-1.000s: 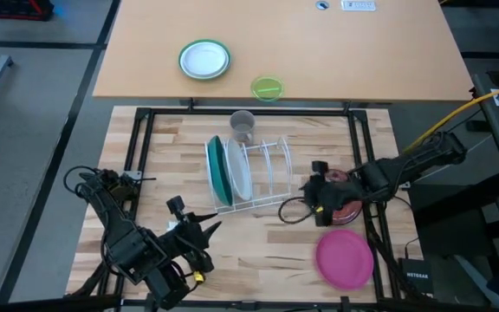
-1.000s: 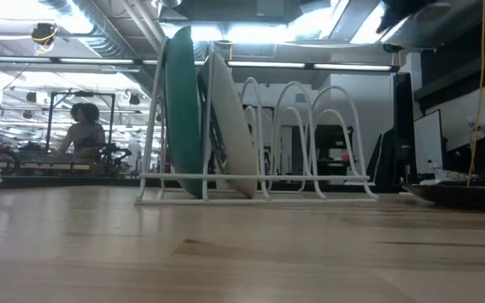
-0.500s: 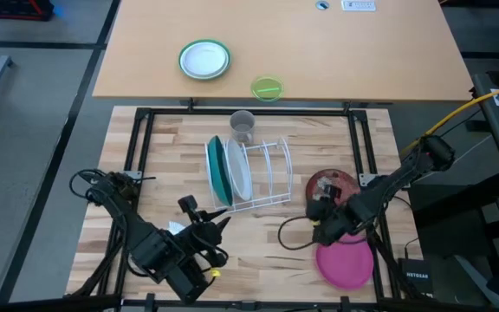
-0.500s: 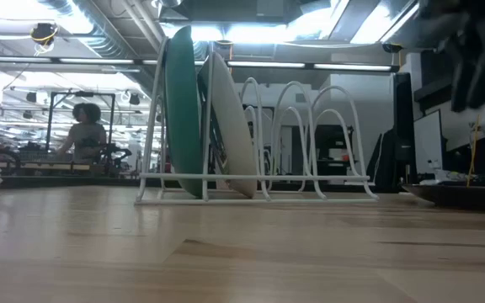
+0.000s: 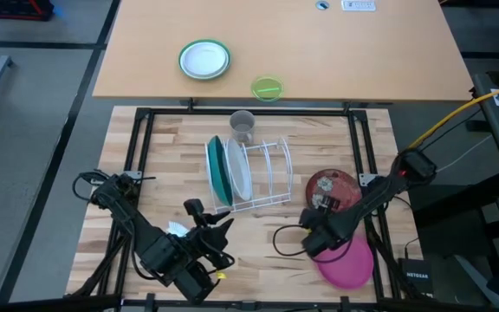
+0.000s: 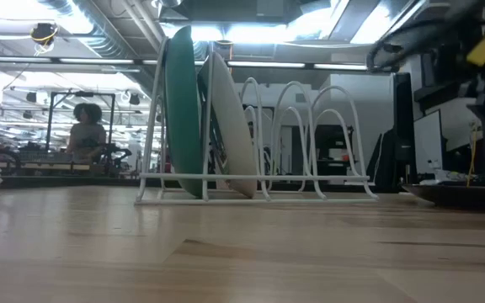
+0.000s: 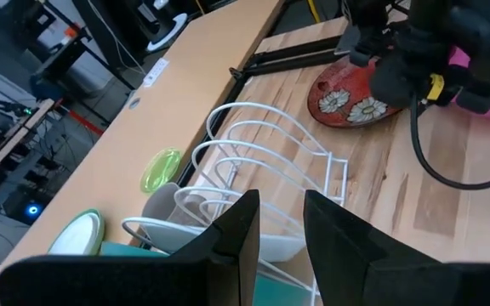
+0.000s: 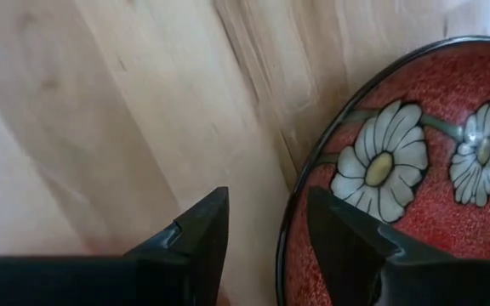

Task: Sort dishes
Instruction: Put the red plate into the dish rack

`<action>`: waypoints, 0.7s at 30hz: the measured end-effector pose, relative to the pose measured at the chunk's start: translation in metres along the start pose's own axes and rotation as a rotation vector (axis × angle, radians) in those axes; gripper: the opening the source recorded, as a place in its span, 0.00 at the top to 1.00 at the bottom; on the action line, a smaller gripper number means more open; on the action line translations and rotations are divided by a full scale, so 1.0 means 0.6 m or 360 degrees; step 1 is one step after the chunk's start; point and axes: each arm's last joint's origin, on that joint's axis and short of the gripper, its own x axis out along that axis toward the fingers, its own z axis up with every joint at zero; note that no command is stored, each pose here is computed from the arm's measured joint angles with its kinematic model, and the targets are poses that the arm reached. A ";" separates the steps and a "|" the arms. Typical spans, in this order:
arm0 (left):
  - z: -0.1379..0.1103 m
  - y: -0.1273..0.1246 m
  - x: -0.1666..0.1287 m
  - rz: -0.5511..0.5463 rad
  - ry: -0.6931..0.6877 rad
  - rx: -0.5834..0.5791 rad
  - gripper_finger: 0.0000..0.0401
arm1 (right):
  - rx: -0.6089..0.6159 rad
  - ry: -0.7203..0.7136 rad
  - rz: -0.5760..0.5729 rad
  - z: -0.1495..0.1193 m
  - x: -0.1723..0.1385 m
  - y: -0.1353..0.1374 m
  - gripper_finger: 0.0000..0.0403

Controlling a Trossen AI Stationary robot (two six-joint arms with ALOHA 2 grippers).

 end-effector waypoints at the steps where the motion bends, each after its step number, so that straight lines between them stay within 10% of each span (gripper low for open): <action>1: 0.000 0.000 0.000 0.0000 0.0000 0.0015 0.79 | -0.0006 0.0011 -0.0018 0.000 0.005 0.003 0.59; 21: 0.000 0.000 0.000 0.0000 0.0000 0.0084 0.79 | 0.0034 0.0005 -0.0167 0.018 -0.007 0.021 0.59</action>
